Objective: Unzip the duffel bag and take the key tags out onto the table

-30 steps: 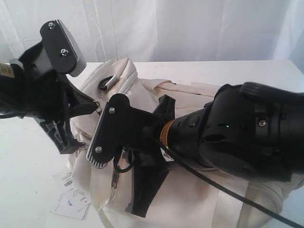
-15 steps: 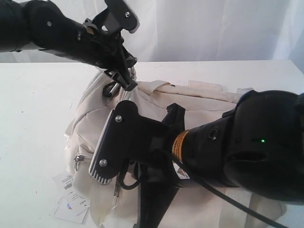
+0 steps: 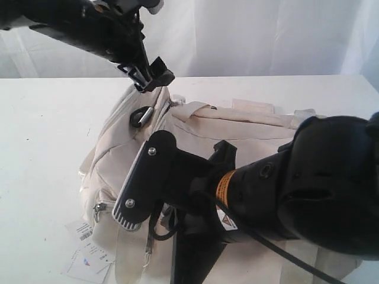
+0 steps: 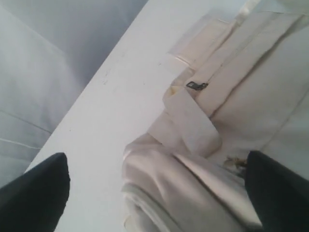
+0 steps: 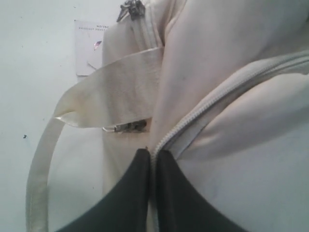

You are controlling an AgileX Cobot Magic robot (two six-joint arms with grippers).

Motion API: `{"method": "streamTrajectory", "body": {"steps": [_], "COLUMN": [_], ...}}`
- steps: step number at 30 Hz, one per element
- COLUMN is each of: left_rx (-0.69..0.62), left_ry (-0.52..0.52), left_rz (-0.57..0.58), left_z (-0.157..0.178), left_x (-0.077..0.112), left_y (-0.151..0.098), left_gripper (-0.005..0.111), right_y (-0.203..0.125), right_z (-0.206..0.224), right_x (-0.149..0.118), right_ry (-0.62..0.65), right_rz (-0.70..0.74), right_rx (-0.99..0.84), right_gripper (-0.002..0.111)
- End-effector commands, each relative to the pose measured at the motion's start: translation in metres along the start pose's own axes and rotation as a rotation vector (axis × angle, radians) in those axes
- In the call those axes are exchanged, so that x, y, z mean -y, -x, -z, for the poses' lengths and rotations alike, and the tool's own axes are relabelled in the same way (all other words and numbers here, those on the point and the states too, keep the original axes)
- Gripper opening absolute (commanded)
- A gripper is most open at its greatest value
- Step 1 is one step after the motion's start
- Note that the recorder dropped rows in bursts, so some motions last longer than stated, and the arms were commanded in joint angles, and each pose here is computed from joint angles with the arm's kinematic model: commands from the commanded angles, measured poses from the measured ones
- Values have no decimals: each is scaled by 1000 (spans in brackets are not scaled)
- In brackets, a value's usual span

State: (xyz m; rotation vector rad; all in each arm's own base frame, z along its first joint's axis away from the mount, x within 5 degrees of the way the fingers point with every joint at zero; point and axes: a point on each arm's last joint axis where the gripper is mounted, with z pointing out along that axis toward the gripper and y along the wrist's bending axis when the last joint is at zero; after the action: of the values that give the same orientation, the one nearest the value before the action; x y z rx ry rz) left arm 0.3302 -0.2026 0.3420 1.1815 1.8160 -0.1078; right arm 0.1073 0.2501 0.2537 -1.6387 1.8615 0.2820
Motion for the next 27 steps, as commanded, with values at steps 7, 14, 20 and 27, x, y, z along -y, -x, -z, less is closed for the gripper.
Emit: {"method": "streamTrajectory", "body": {"steps": [7,14,20,27], "left_rx": [-473,-679,-576,-537], "left_ry": [33,-129,-201,-252], "left_rz": [119,170,176,260], "left_z": [105,139,124,99], "left_x": [1,29,56,81], "left_y": [-22,-50,-78,-107], "left_gripper": [63,0,0,0], "right_y": [15,12,4,-15], "right_z": [29,71,71,49], "right_x": [5,20,19,14], "right_ry": [-1,-114,-113,-127], "right_rz": [-51,28,-38,38], "right_rx": [9,-46,-93,-148], "right_gripper": [51,60,60,60]}}
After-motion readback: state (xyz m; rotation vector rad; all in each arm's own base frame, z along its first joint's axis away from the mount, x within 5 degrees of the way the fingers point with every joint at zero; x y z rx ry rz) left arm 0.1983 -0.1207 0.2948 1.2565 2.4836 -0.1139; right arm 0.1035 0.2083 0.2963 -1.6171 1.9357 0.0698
